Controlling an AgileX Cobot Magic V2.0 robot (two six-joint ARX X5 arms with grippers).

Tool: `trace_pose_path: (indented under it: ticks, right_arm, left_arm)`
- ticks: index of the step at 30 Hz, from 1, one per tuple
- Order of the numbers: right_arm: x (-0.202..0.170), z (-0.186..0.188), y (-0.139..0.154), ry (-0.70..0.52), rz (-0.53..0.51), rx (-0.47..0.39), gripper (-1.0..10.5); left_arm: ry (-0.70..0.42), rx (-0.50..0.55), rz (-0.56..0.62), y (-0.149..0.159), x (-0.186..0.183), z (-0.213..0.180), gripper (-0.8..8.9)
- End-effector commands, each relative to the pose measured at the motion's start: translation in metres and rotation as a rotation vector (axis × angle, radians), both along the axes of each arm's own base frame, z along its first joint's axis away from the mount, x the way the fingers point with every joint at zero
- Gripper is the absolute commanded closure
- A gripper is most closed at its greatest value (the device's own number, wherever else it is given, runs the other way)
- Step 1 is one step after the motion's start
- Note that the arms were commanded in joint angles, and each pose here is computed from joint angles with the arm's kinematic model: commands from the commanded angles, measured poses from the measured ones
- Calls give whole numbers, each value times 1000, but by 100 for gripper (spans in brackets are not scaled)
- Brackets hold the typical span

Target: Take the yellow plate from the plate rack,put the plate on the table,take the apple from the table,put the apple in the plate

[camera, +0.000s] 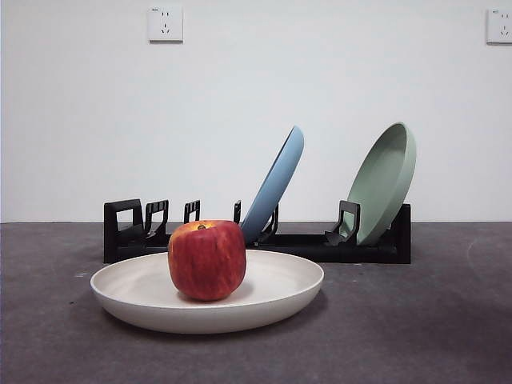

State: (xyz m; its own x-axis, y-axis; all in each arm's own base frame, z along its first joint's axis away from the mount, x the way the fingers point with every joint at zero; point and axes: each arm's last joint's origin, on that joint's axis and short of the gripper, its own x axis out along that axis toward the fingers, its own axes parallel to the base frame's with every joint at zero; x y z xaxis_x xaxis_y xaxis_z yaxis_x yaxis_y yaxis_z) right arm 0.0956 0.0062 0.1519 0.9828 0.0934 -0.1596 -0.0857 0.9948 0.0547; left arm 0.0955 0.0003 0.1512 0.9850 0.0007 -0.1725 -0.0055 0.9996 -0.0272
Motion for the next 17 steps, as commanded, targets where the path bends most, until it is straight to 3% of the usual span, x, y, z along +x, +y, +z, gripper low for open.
trace_pose_path:
  ticks: [1, 17]
  right_arm:
    - [0, -4, 0, 20, 3, 9, 946]
    - [0, -4, 0, 20, 4, 9, 946]
  left_arm:
    - [10, -7, 6, 0, 1, -4, 817]
    - [10, -6, 6, 0, 1, -4, 817]
